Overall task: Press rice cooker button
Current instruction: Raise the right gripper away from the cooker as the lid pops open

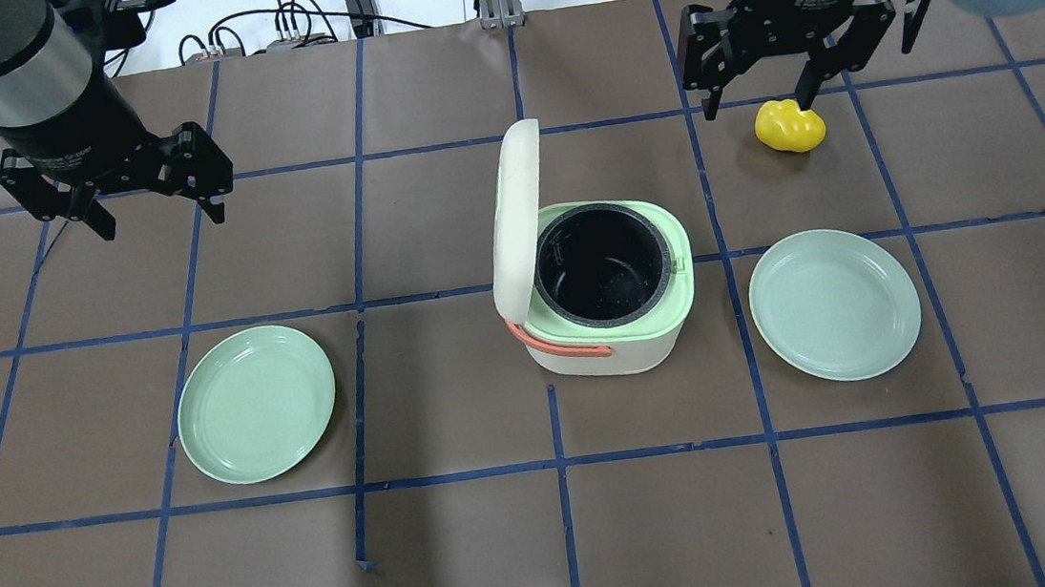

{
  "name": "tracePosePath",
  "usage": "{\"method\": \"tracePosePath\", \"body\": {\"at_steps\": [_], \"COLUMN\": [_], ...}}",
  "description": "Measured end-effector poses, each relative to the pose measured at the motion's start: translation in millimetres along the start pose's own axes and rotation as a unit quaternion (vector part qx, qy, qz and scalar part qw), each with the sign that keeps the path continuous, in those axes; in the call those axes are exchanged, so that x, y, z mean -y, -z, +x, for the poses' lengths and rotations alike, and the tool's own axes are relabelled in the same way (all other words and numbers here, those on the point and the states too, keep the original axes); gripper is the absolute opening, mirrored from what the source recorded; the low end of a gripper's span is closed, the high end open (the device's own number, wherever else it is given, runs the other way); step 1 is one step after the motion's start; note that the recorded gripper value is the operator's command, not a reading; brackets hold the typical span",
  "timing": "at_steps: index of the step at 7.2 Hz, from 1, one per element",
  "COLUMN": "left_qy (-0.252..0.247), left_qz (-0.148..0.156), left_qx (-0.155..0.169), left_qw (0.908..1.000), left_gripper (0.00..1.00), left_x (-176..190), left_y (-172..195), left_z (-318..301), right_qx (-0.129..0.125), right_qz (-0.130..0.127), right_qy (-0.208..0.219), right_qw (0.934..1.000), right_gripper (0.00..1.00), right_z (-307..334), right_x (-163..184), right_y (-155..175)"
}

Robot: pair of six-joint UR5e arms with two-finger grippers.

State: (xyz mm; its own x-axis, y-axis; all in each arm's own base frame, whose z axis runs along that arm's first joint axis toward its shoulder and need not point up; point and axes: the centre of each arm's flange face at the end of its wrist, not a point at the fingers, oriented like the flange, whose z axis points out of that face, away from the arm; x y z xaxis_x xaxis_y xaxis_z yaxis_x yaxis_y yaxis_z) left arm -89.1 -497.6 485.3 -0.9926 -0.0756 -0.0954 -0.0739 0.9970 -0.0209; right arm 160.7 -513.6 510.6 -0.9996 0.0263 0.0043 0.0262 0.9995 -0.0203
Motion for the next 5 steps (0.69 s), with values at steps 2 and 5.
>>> {"method": "tracePosePath", "body": {"at_steps": [2,5], "left_qy": [0.0,0.0], "left_qz": [0.0,0.0], "left_qx": [0.0,0.0], "left_qw": [1.0,1.0], "left_gripper": [1.0,1.0], "left_x": [0.0,0.0], "left_y": [0.0,0.0], "left_z": [-0.1,-0.1], "right_qx": [-0.005,-0.002], "right_qz": [-0.01,-0.009], "right_qy": [0.004,0.005], "right_qw": [0.9999,0.9999], "right_gripper": [1.0,1.0], "right_z": [4.7,3.7], "right_x": [-4.1,-4.1], "right_y": [-10.6,-13.9]}}
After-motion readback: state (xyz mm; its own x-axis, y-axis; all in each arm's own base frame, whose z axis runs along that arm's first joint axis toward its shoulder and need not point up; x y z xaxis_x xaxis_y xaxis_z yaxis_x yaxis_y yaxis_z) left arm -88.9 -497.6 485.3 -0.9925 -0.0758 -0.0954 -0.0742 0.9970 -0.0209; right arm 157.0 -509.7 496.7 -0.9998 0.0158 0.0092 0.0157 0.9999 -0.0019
